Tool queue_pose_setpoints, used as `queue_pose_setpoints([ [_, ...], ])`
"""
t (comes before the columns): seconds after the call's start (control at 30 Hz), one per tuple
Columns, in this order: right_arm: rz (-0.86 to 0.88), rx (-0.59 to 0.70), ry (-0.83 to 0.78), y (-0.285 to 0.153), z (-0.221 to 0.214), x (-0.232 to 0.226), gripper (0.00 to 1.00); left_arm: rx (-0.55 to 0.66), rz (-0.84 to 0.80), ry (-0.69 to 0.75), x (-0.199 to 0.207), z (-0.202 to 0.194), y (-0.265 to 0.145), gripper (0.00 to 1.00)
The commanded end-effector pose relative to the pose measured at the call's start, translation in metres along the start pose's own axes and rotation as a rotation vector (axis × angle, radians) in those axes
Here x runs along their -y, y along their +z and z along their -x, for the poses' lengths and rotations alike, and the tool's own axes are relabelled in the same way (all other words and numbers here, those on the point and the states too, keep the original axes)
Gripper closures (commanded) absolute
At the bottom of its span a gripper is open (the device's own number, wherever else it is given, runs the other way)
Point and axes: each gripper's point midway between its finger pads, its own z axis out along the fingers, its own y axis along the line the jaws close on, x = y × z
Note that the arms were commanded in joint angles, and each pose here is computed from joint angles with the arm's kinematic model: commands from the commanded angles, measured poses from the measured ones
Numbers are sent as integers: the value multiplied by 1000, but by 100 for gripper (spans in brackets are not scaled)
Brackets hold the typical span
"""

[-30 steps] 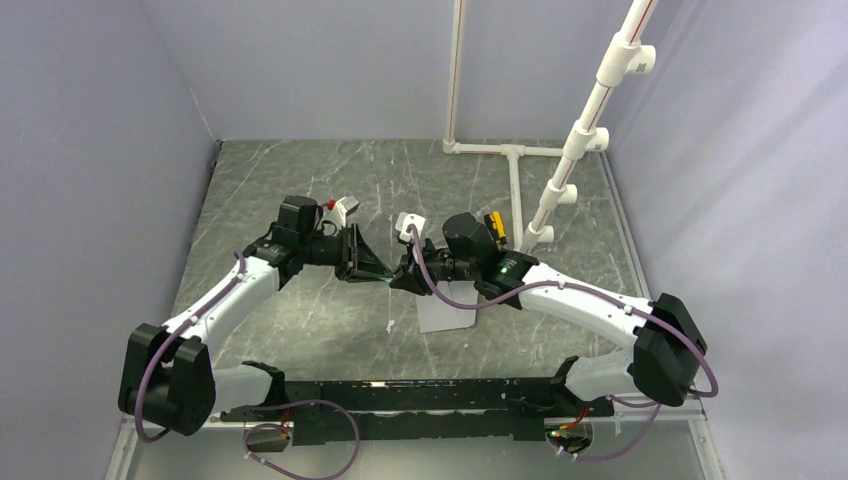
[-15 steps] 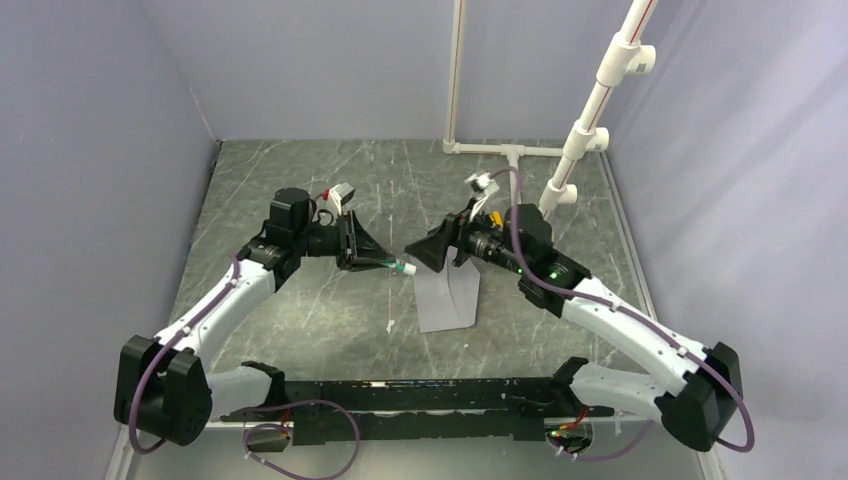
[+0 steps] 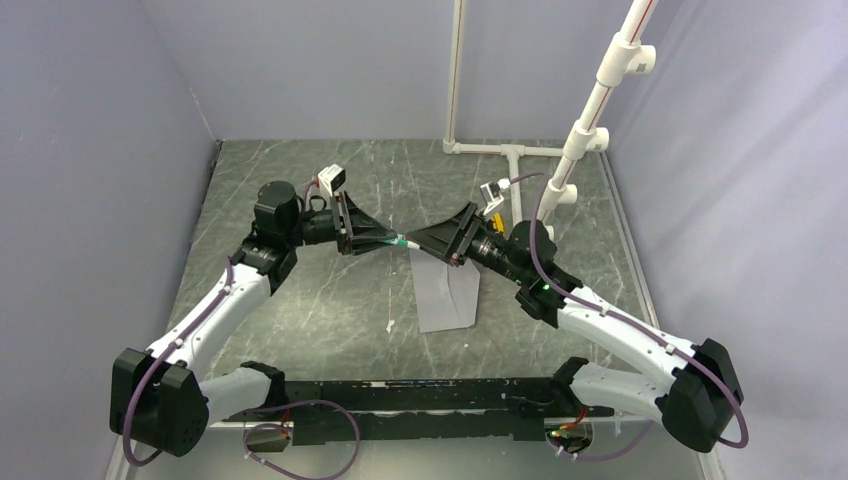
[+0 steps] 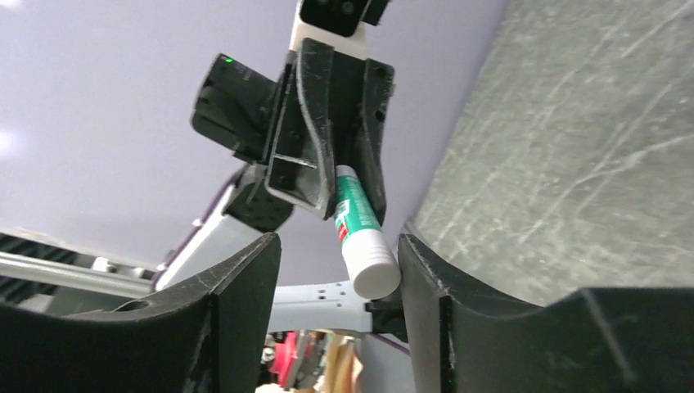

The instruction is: Place the letter into the envelope and seal it

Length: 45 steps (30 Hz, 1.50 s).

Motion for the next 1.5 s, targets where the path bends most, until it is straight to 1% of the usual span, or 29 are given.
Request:
queue_pose_setpoints([
  [0.0,194,67,61,-13,13,-47,46,33,-80,-3,23,4,-3,98],
  [0.1,207,37,60,-12,10,-51,50,40,-86,-17,23,5,-2,98],
  [0.23,200,4,59,-8,5,-49,48,40,-97,-16,27,6,-2,98],
  [0.33,215,8,53,-9,6,-52,53,42,-90,-15,27,5,-3,98],
  [0.43,198,3,55,-7,6,-51,64,35,-82,-19,27,4,-3,98],
  [0.57,196,6,58,-5,7,-50,88,23,-70,-17,27,2,-3,98],
  [0.6,191,8,57,-5,7,-48,93,23,-68,-13,26,2,-3,96],
  [0.63,188,9,54,-4,7,-47,98,21,-66,-11,26,2,-3,88],
  [0.7,186,7,46,-3,6,-45,100,11,-68,-2,26,1,-3,65],
  [0.73,185,5,42,-2,6,-44,100,6,-66,0,25,0,-3,58],
  [0.8,186,-2,36,-1,5,-44,100,-2,-64,3,23,0,-2,51],
  [0.87,188,-9,35,1,5,-44,100,-11,-69,7,22,-1,-2,49],
  [0.97,185,-10,28,2,5,-43,100,-19,-75,10,22,-1,-2,52],
  [1.1,169,-1,14,2,6,-41,100,-28,-77,12,22,-2,-2,75],
  [1.17,166,4,2,3,7,-39,100,-34,-79,14,21,-3,-2,82],
  [1.2,168,8,-6,3,8,-40,100,-37,-79,15,21,-4,-2,82],
  [1.23,171,9,-16,3,8,-40,100,-40,-78,18,20,-4,-2,86],
  [1.27,177,8,-29,4,8,-41,100,-41,-80,22,21,-4,-2,95],
  [1.3,187,9,-47,4,8,-43,100,-38,-82,28,21,-4,-2,97],
  [1.47,216,19,-203,-6,7,-48,100,12,-77,48,21,-1,-4,98],
])
